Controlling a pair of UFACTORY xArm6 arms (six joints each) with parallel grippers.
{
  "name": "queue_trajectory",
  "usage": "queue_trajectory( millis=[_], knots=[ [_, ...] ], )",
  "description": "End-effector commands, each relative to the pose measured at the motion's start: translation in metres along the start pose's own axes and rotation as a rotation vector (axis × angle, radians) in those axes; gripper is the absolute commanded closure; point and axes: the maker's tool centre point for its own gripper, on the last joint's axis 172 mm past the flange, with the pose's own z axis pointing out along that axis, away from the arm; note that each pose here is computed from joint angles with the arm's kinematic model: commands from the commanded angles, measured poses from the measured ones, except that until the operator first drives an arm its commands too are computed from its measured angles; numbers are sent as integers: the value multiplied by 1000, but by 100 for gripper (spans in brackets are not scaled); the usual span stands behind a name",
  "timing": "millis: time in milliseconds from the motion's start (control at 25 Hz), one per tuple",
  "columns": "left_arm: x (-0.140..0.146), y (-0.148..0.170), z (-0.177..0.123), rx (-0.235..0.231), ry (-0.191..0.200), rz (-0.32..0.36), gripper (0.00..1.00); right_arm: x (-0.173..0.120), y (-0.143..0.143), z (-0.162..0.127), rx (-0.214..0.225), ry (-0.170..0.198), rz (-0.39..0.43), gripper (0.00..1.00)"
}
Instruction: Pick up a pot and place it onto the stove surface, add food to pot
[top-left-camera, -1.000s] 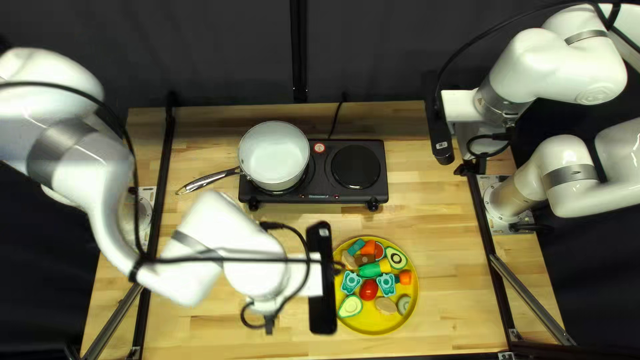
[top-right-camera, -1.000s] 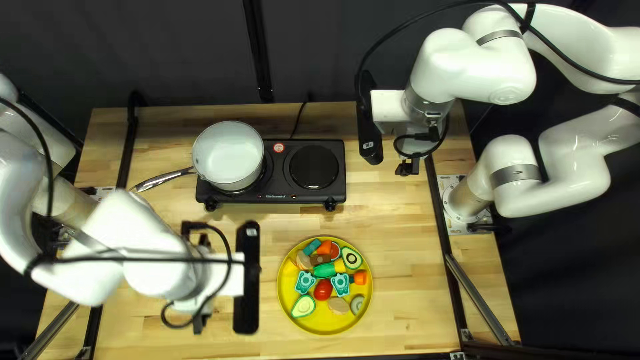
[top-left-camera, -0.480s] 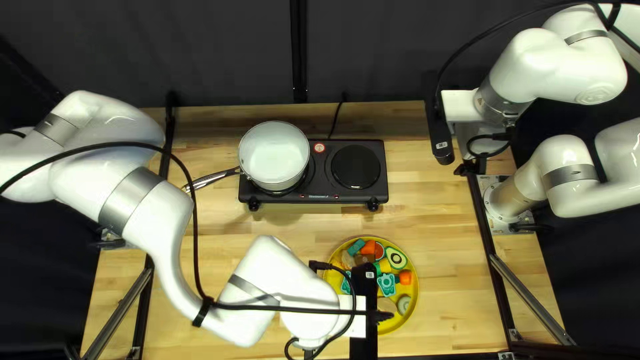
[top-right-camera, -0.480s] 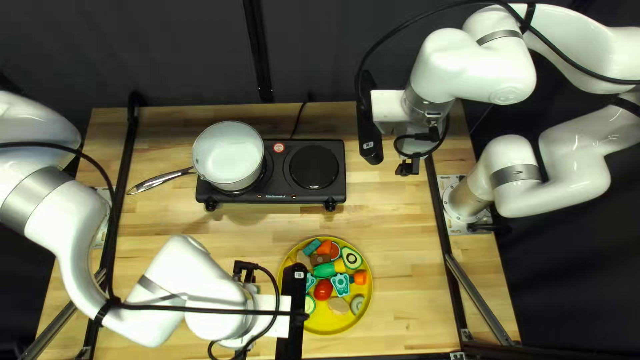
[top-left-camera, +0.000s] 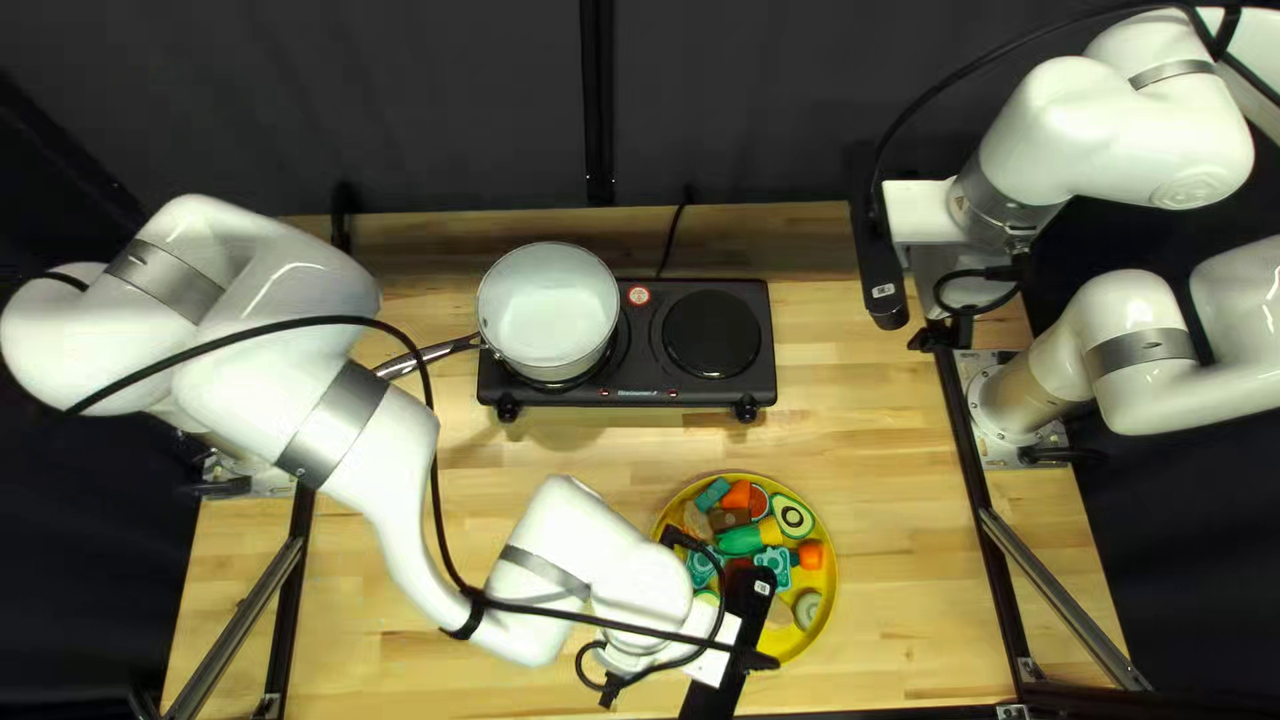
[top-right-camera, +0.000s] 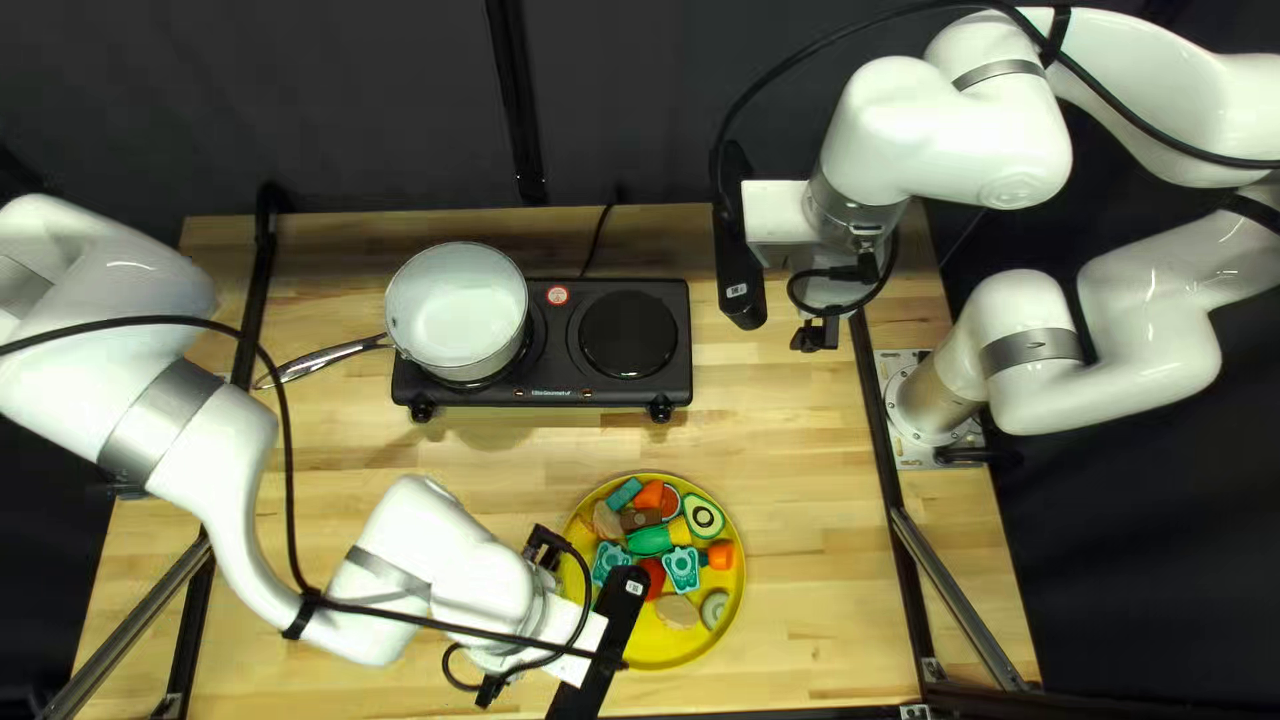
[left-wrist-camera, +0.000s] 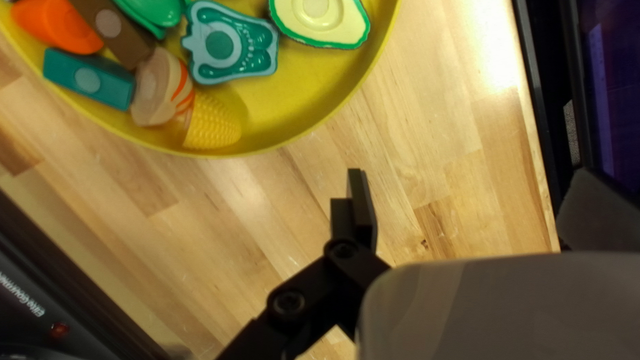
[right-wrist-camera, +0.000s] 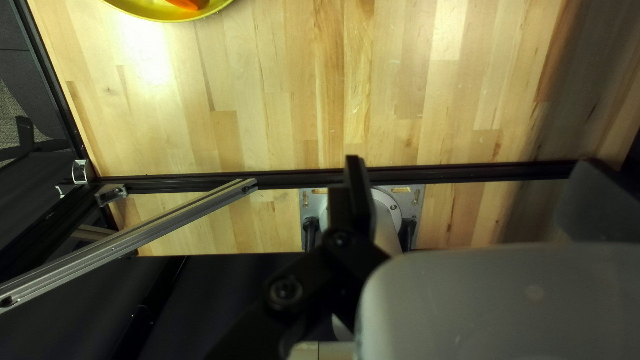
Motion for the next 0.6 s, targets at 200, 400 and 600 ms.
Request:
queue_trajectory(
  millis=[200,400,600],
  knots=[
    [25,-25,19,56,-42,183,0,0,0,0,0,0,0,0],
    [23,-24,44,71,-51,251,0,0,0,0,0,0,0,0],
    [9,-34,59,89,-43,259,100,0,0,0,0,0,0,0]
  ],
)
